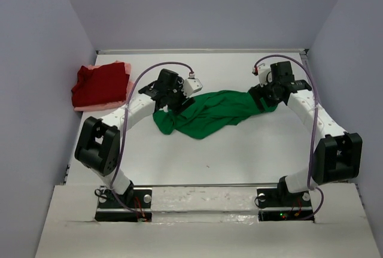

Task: Fold and stack the t-shirts
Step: Flatten out the crumpled T-shirt at the center of the board.

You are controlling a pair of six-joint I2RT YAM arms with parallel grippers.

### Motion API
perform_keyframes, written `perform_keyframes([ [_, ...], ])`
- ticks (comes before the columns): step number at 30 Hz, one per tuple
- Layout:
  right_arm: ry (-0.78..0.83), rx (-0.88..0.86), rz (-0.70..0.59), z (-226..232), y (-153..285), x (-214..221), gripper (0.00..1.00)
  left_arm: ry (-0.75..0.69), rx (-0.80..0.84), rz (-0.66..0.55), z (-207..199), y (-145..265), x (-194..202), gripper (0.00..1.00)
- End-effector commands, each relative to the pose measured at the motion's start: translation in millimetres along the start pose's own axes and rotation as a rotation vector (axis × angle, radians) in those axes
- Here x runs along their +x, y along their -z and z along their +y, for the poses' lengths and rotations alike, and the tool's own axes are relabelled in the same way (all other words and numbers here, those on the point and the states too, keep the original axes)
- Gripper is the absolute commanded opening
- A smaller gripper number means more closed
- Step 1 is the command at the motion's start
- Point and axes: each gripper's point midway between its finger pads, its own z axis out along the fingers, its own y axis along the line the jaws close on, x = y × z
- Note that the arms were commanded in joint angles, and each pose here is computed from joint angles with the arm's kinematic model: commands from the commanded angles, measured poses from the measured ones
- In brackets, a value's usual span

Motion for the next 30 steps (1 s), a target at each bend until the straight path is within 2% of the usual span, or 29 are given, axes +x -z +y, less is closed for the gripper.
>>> perform_keyframes([
  [1,-0.024,-0.006,-0.035,4,-1,-4,0.91,-0.124,0.065,-0.119,-2,13,-49,0.75],
  [7,-0.027,-0.007,-0.016,5,-6,0,0.91,-0.192,0.127,-0.069,-11,1,-38,0.75],
  [17,-0.024,-0.006,0.000,5,-11,3,0.90,-0.216,0.231,0.069,-30,-16,3,0.74],
  [30,-0.019,-0.009,0.008,6,-13,6,0.90,-0.228,0.269,0.085,-40,-30,7,0.74],
])
